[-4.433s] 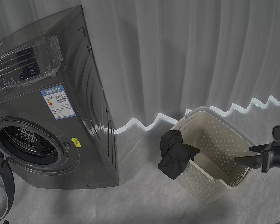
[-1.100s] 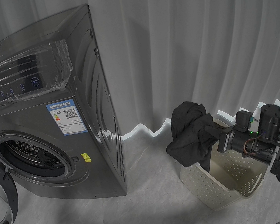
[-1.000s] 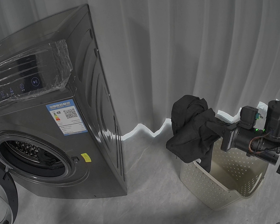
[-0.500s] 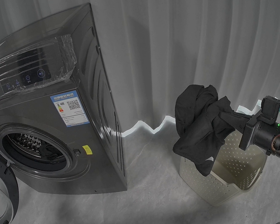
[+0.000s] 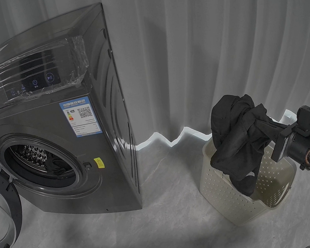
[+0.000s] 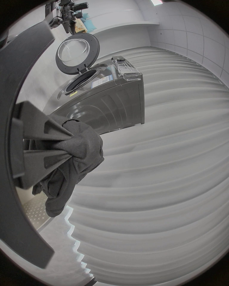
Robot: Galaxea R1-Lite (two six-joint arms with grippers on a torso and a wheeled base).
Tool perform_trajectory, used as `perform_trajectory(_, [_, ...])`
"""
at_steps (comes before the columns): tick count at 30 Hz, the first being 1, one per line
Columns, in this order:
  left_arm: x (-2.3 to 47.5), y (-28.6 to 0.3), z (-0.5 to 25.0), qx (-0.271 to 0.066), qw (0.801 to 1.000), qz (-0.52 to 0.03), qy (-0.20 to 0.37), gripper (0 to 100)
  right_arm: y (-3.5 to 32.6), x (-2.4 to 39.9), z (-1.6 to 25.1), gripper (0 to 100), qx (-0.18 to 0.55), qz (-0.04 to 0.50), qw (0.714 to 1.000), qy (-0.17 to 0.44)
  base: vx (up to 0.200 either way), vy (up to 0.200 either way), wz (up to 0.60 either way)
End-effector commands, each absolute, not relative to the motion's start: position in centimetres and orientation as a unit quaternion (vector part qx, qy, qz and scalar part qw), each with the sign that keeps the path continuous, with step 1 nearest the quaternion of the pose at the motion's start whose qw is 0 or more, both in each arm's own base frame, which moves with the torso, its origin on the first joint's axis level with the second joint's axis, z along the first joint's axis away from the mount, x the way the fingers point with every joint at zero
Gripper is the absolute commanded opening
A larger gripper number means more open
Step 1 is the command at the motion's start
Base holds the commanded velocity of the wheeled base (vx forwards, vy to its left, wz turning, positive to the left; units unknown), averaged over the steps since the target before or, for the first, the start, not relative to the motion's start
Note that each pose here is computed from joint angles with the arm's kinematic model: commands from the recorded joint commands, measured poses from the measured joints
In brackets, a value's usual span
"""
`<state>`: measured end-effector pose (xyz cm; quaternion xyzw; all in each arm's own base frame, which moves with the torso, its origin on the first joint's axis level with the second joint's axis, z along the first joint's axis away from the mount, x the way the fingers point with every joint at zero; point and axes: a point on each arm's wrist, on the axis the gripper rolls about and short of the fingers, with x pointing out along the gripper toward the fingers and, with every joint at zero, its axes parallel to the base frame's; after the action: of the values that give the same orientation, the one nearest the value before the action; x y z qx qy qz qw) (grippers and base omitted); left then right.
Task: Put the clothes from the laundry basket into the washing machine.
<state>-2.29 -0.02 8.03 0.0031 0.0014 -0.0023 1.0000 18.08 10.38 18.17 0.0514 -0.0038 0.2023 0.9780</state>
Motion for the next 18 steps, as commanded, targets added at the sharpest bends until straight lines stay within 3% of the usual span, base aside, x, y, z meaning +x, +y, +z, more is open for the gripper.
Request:
perform_trajectory(1, [-2.29, -0.02, 7.54, 0.003, 1.000, -0.002, 0.002, 100, 10.45, 18.06, 18.22, 0, 0.052, 0.204, 0.978, -0.005, 0.000, 0.200, 0.00])
perform_trajectory(18, [-2.29, -0.02, 7.54, 0.003, 1.000, -0.002, 0.002, 100, 11.13, 17.70, 18.26, 0, 0.053, 0.222, 0.974, -0.005, 0.000, 0.200, 0.00])
